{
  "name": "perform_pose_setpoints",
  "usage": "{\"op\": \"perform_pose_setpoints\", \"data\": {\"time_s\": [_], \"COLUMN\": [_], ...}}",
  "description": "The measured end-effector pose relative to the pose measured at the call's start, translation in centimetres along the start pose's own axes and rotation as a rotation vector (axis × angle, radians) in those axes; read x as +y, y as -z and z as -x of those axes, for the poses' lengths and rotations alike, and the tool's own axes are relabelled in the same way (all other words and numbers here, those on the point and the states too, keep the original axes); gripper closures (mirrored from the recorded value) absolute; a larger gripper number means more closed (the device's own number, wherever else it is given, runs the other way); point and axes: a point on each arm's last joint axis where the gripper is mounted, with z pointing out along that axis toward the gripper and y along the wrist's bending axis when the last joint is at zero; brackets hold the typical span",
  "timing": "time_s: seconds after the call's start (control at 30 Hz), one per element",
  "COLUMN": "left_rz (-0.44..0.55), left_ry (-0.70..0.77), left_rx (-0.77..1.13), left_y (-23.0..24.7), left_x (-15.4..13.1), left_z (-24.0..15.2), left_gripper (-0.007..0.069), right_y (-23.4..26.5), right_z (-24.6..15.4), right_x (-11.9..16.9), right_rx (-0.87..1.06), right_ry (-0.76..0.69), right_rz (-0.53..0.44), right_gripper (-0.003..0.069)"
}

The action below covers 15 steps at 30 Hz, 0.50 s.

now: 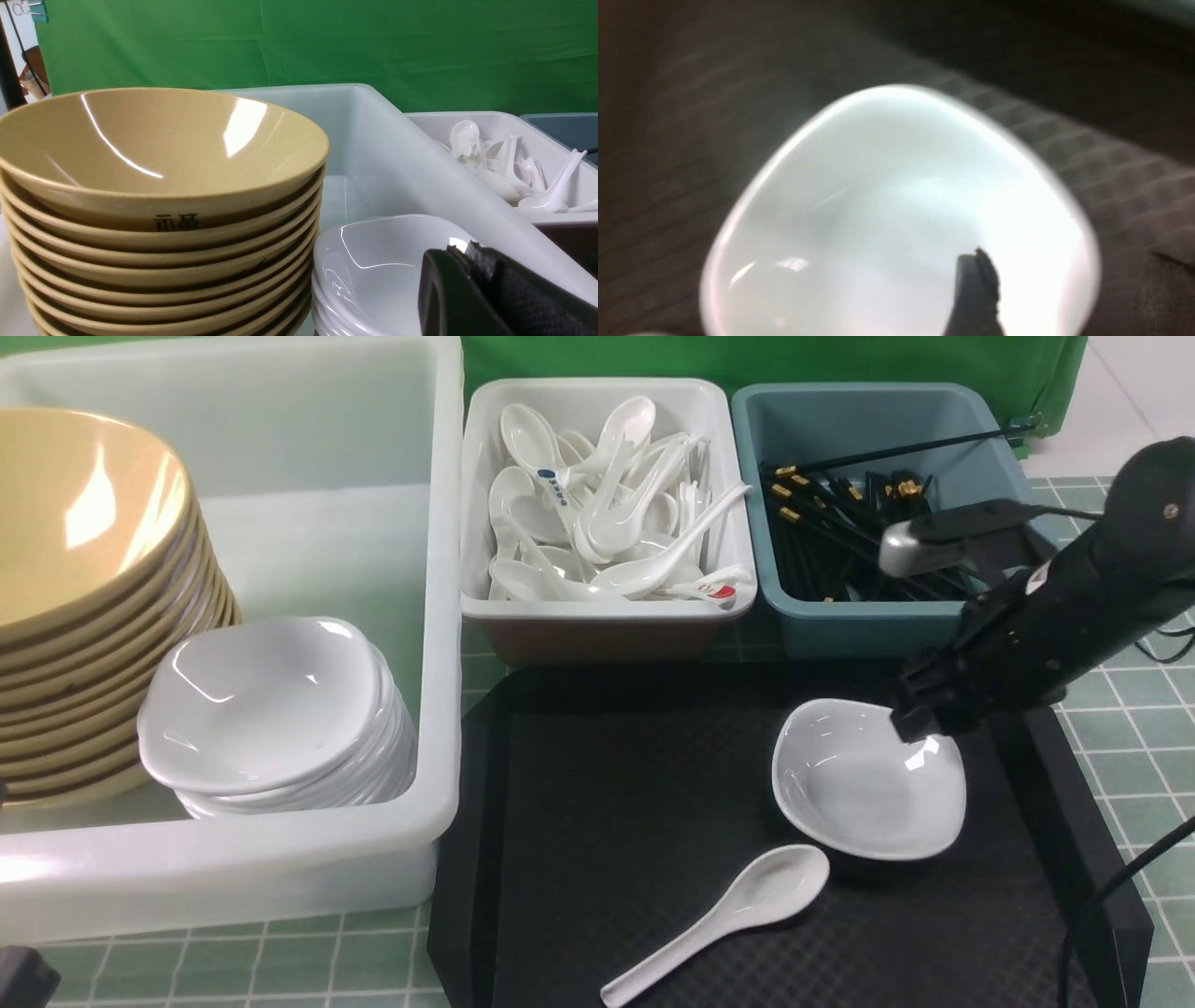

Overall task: On blue table put chopsticks spoon bowls plates into blue grey white boxes.
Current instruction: 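Reach for and grasp the small white dish on the black tray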

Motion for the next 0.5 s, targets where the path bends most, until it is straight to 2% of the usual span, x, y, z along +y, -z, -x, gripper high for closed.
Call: {"op": "perform_pose_setpoints", "data": {"time_s": [0.13, 0.2, 0.23, 0.3, 0.5], "left_rz": [-0.002, -0.002, -0.001, 0.001, 0.004], "left_ry": [0.006, 0.006, 0.005, -0.004, -0.013], "left_rx": [-0.001, -0.001, -0.001, -0.001, -0.001], "left_y": [0.0, 0.0, 0.0, 0.0, 0.0], "left_x": [0.0, 0.0, 0.0, 0.0, 0.0], "left_z": [0.0, 0.0, 0.0, 0.0, 0.0], "left_gripper": [0.0624, 0.0624, 0.0624, 0.0624, 0.0624], "right_y": [-2.0, -4.0, -4.7, -4.6, 1.3], "right_z": [0.0, -0.3, -0.4, -0.2, 1.2], "right_x": [-0.4, -0.3, -0.2, 0.0, 1.5], "right_rx": [0.013, 0.051, 0.067, 0.065, -0.015], "right_ry": [-0.026, -0.043, -0.040, -0.046, 0.021], "right_rz": [0.001, 0.031, 0.051, 0.069, 0.115], "right_gripper": [0.0173, 0.0230, 0.0295, 0.0377, 0.0579]}}
